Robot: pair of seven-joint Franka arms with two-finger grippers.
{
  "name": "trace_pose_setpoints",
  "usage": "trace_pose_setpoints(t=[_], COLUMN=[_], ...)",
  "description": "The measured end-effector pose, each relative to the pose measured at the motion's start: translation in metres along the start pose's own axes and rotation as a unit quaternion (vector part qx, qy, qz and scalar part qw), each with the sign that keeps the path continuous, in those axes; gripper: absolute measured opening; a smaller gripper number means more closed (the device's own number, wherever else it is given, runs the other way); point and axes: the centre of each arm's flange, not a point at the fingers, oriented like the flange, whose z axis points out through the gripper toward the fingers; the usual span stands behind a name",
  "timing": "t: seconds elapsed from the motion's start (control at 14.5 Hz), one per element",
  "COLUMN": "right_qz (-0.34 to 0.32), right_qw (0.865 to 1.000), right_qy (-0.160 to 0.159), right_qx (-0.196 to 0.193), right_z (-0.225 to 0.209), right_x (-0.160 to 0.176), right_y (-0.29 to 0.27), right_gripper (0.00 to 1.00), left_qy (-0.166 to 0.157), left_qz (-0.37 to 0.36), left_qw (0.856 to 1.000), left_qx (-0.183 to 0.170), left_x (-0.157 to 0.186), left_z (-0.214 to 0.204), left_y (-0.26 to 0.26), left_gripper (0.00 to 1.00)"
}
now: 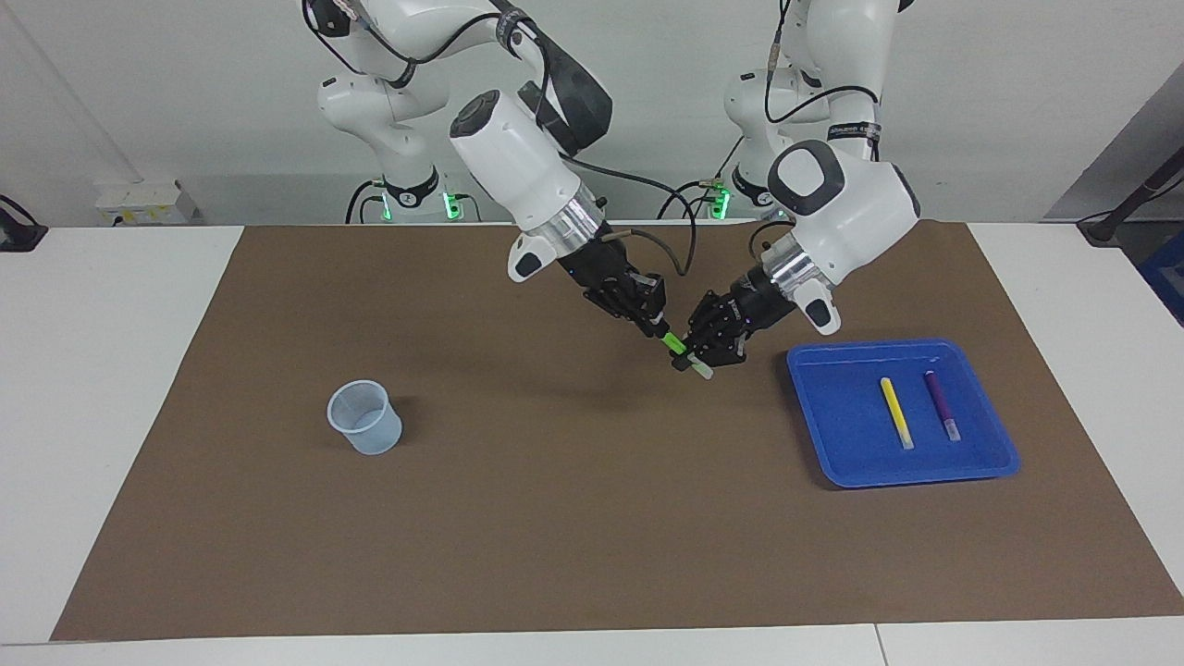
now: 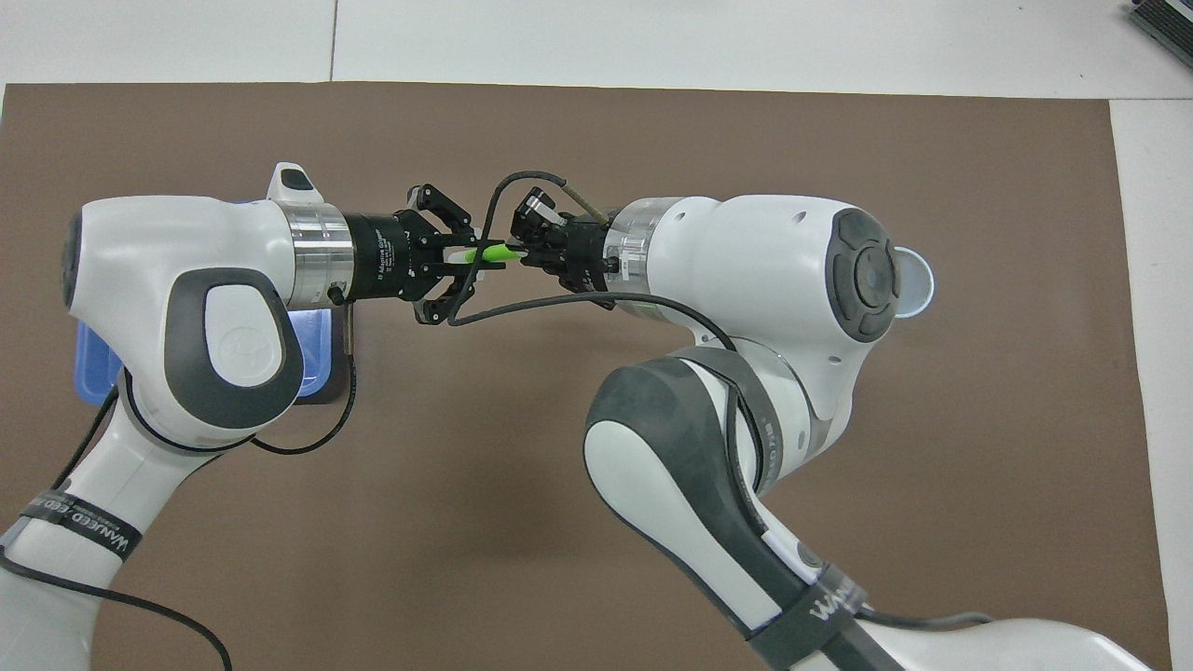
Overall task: Right arm passes pens to left for tray arrangement
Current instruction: 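Grasp the green pen with the left gripper from the right gripper, then lower the green pen into the tray while the right gripper withdraws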
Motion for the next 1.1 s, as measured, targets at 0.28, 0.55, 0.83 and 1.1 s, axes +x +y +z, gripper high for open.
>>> trace_pose_setpoints(t=[0.28, 0.55, 0.83, 1.1], right_qz=[0.007, -0.018, -0.089, -0.193], right_qw=[1.0, 0.999, 0.992, 0.964], right_qy=[0.009, 0.013, -0.005, -0.024], right_qx=[0.002, -0.038, -0.094, -0.183], right_z=[-0.005, -0.021, -0.09, -0.157], right_x=[0.012, 0.039, 0.099, 0.132], right_y=[0.003, 0.01, 0.034, 0.073], right_gripper=[0.55, 0.99, 1.0, 1.0], left_qy=[-0.004, 0.0, 0.062, 0.06], left_qz=[0.014, 0.058, 0.178, 0.29], left_qw=[1.0, 0.998, 0.978, 0.948], left_qx=[0.01, 0.025, 0.091, 0.118], left_x=[-0.001, 0.011, 0.038, 0.055], left_z=[-0.001, -0.012, -0.034, -0.048], left_y=[-0.002, -0.001, 0.0, -0.001], left_gripper=[0.19, 0.19, 0.19, 0.19])
